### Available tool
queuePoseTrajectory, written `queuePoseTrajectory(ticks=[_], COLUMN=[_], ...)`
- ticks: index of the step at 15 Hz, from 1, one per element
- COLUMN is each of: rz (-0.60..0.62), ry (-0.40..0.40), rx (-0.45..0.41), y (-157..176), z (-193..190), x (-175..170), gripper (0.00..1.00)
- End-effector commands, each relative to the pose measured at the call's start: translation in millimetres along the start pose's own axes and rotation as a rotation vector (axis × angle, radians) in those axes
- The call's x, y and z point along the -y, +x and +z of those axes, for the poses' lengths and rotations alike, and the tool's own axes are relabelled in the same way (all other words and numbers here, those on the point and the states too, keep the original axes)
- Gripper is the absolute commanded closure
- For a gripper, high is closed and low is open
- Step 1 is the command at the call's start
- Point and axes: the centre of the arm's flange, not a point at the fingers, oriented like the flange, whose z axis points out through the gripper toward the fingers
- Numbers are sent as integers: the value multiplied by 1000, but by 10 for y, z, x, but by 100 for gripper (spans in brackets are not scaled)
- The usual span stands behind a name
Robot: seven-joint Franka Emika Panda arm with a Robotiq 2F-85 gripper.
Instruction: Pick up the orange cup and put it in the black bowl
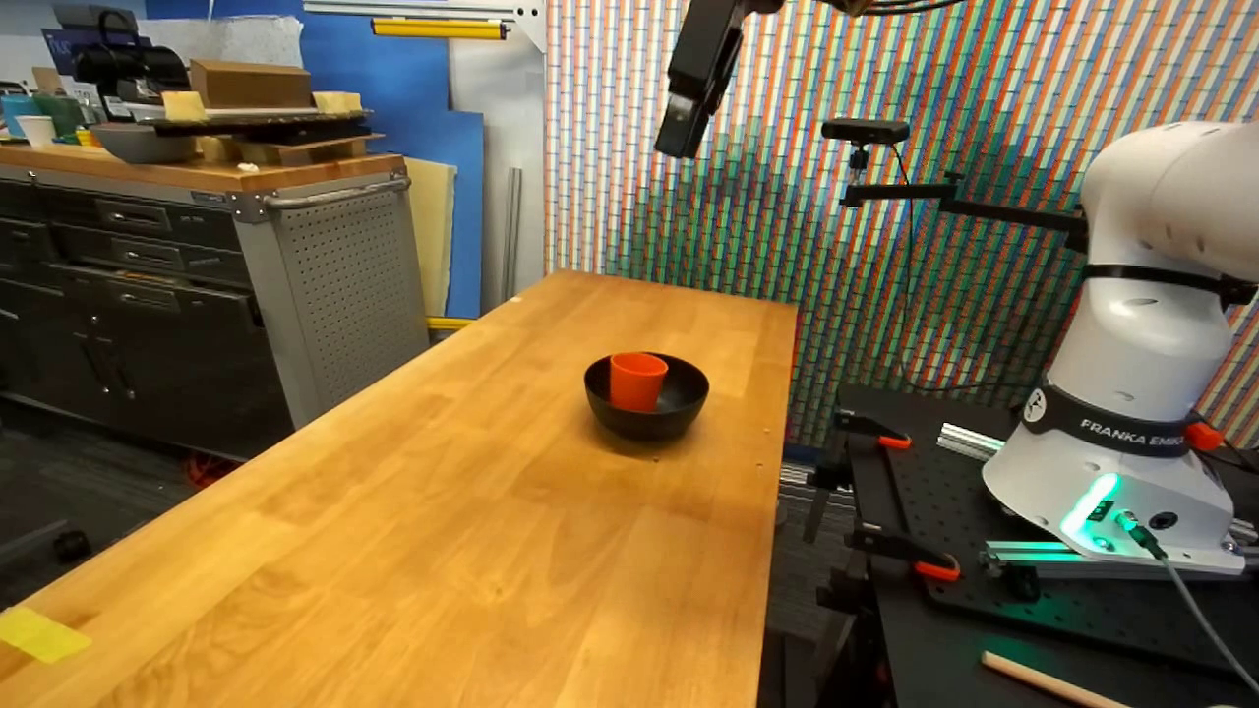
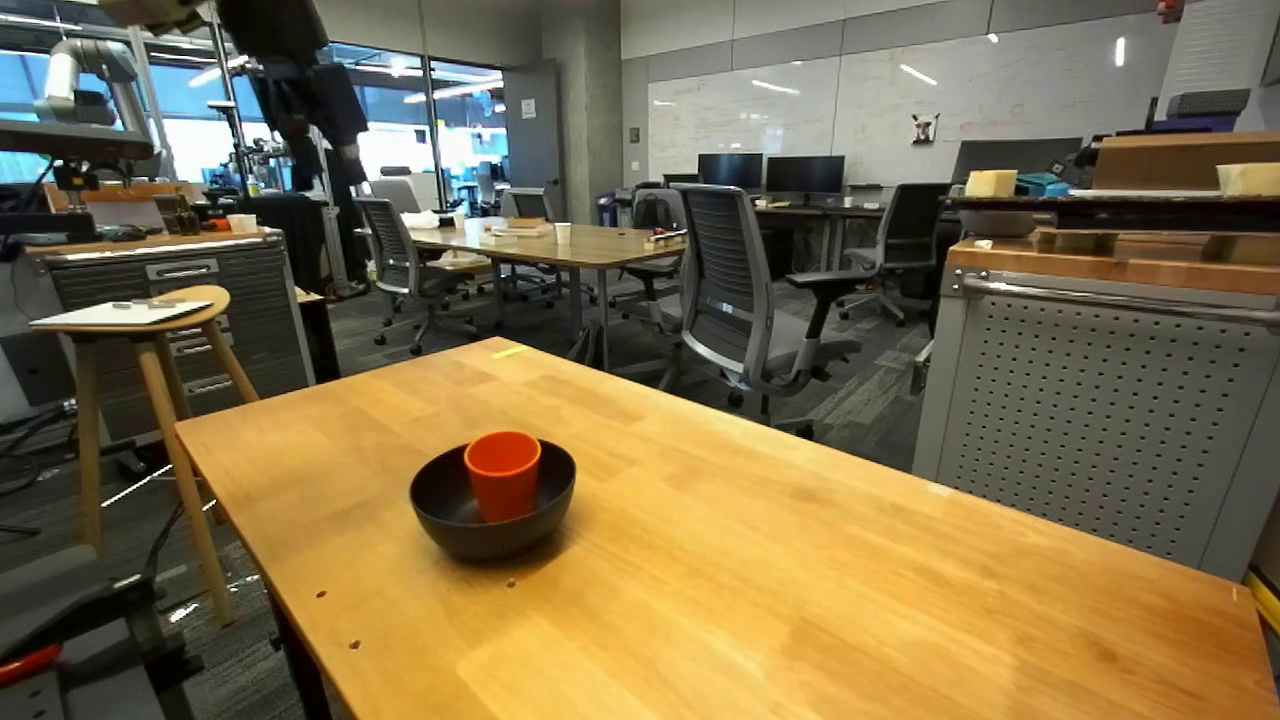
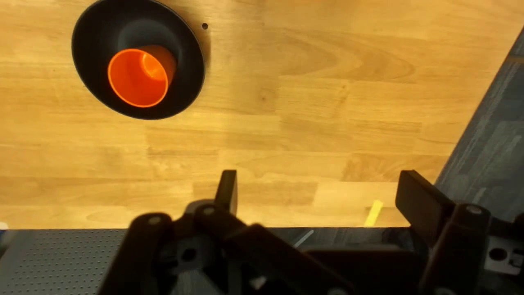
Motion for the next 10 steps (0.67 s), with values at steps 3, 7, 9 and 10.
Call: queuePoseTrajectory(ticks=[3,7,9,10], rz=[-251,-272,-271,-270], ry=[75,53,51,51], rx=[87,101,106,107], y=[-254,-312,-316,-315], z=[-452,-331,-307,-303], x=[297,364,357,355], gripper=[0,0,0,0])
